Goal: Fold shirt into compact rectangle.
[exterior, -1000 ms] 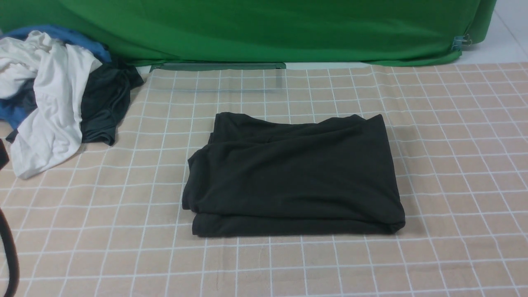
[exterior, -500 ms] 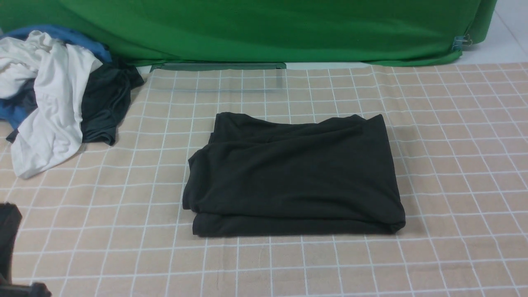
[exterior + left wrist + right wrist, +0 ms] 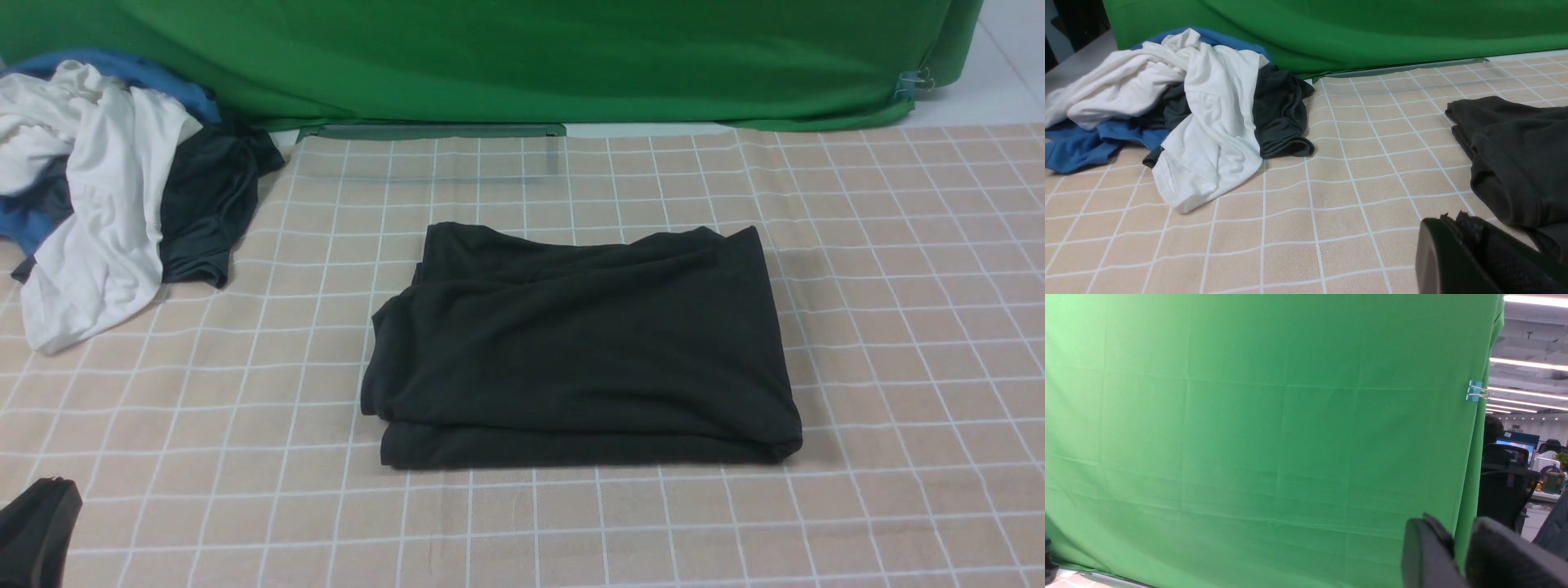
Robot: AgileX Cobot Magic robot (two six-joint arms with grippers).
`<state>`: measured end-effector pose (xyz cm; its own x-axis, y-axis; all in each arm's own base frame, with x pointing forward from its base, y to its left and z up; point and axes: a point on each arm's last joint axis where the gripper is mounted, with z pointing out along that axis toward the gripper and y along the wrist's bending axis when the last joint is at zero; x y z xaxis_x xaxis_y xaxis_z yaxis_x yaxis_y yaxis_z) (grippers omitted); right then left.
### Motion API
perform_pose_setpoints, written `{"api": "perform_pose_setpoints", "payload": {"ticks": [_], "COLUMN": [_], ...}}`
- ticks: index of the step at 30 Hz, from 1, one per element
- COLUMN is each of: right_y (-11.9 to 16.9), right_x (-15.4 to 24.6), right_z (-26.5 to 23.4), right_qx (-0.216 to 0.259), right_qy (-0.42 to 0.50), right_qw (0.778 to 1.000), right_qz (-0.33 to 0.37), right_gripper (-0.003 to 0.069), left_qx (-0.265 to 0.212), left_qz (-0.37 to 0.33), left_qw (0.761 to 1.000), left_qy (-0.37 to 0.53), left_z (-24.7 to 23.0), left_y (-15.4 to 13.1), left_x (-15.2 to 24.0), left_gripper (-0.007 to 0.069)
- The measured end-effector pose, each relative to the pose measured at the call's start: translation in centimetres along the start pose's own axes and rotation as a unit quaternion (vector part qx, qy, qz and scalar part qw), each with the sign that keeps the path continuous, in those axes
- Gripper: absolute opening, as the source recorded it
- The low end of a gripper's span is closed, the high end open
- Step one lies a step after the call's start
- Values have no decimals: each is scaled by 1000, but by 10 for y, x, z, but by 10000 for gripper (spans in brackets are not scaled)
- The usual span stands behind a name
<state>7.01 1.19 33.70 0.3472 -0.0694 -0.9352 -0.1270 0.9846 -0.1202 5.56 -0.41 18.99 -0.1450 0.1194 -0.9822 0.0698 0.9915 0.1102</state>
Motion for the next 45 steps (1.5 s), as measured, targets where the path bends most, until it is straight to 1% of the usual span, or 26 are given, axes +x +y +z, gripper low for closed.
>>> {"api": "perform_pose_setpoints", "payload": {"ticks": [6,18,21,23,26,29,30,31,32,34,37,45], "right_y": [0,0,-1,-1,-1,1,3,3,5,8,9,9], "right_x": [0,0,4,13,38,79,91,94,113,128,136,136], "right_z": [0,-1,-8,-12,-25,-41,-47,-48,-56,-62,-65,-66], "right_qx": [0,0,5,14,34,50,52,53,51,45,39,41], "right_qy": [0,1,29,62,128,188,196,198,213,239,267,268], "right_qw": [1000,1000,1000,998,991,980,978,978,974,969,962,962], "right_qz": [0,0,-5,-10,-30,-45,-48,-48,-49,-47,-44,-33], "right_gripper": [216,218,226,232,235,235,235,235,235,235,235,237], "left_qx": [0,0,0,0,0,0,0,0,0,0,0,0], "left_qz": [0,1,1,1,1,2,2,2,2,3,4,5], "left_qw": [1000,1000,1000,1000,1000,1000,1000,1000,1000,1000,1000,1000], "left_qy": [0,1,1,1,1,1,1,1,0,1,3,2], "left_z": [0,0,0,0,0,0,0,0,0,0,0,0], "left_y": [0,0,0,0,0,0,0,0,0,0,0,0], "left_x": [0,0,0,0,0,0,0,0,0,0,1,0], "left_gripper": [20,20,20,20,20,20,20,20,20,20,20,20]}}
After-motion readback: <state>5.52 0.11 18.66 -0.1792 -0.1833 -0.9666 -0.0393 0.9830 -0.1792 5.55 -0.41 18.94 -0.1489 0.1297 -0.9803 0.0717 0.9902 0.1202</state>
